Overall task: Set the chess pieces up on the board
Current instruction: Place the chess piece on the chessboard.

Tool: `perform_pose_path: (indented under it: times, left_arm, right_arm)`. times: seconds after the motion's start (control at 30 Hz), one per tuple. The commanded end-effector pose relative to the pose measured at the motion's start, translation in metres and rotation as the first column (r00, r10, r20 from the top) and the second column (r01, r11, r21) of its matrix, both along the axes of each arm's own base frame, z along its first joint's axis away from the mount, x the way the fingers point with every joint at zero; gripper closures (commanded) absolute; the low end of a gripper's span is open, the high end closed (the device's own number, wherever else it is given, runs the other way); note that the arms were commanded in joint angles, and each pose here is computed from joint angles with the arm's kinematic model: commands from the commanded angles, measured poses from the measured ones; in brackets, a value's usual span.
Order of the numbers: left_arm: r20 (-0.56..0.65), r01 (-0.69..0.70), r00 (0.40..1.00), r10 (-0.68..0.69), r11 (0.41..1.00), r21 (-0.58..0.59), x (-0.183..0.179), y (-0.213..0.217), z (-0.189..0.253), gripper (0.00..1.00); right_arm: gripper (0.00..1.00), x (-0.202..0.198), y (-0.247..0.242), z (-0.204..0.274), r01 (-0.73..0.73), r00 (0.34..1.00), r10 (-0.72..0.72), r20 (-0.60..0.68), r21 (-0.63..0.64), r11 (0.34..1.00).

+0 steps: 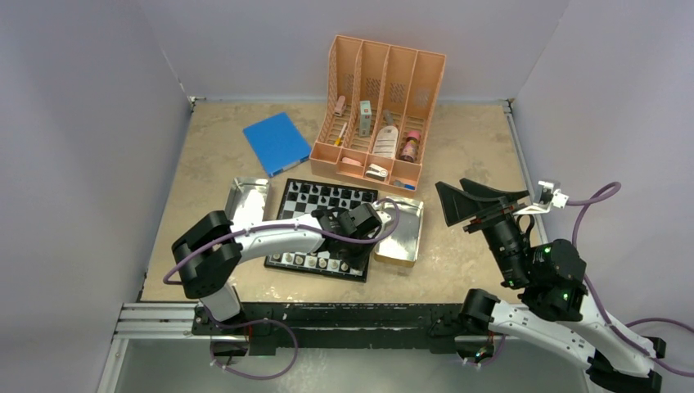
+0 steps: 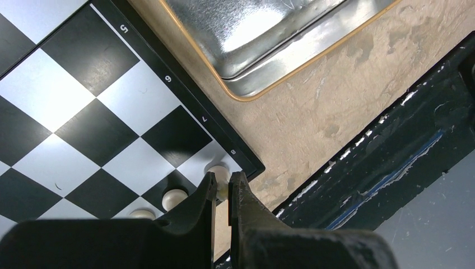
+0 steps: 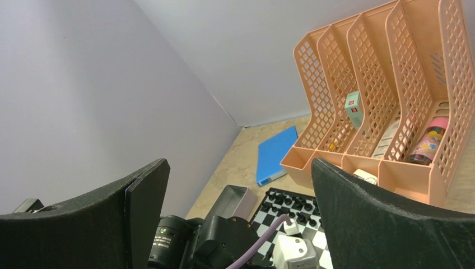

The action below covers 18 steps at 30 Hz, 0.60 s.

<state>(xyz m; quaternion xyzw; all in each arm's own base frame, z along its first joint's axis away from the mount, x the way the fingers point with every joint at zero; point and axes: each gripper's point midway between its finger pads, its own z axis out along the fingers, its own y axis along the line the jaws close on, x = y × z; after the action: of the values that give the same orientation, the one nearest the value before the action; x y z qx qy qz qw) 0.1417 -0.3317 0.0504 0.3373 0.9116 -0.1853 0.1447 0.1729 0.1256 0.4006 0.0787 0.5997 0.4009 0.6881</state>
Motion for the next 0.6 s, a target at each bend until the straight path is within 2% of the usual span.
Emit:
perform_pose_path:
  times: [0.0,0.3,0.57]
  left_arm:
    - [0.032,-0.018,0.999,0.019,0.999,-0.033,0.0042,-0.0052,0.0016,0.99]
    - [0.046,-0.029,0.999,0.029,1.000,-0.010,0.0072,-0.0013,-0.0034,0.99]
    - [0.040,-0.028,0.999,0.028,1.000,-0.010,0.0052,0.0003,-0.0002,0.94]
  right_arm:
    - [0.01,-0.0023,-0.0010,0.0082,-0.007,1.000,0.007,0.025,0.024,1.000]
    - [0.01,-0.0026,-0.0007,0.0086,-0.009,1.000,0.009,0.029,0.021,1.000]
    - [0.01,-0.0004,0.0028,0.0052,-0.008,1.000,0.008,0.026,0.009,1.000]
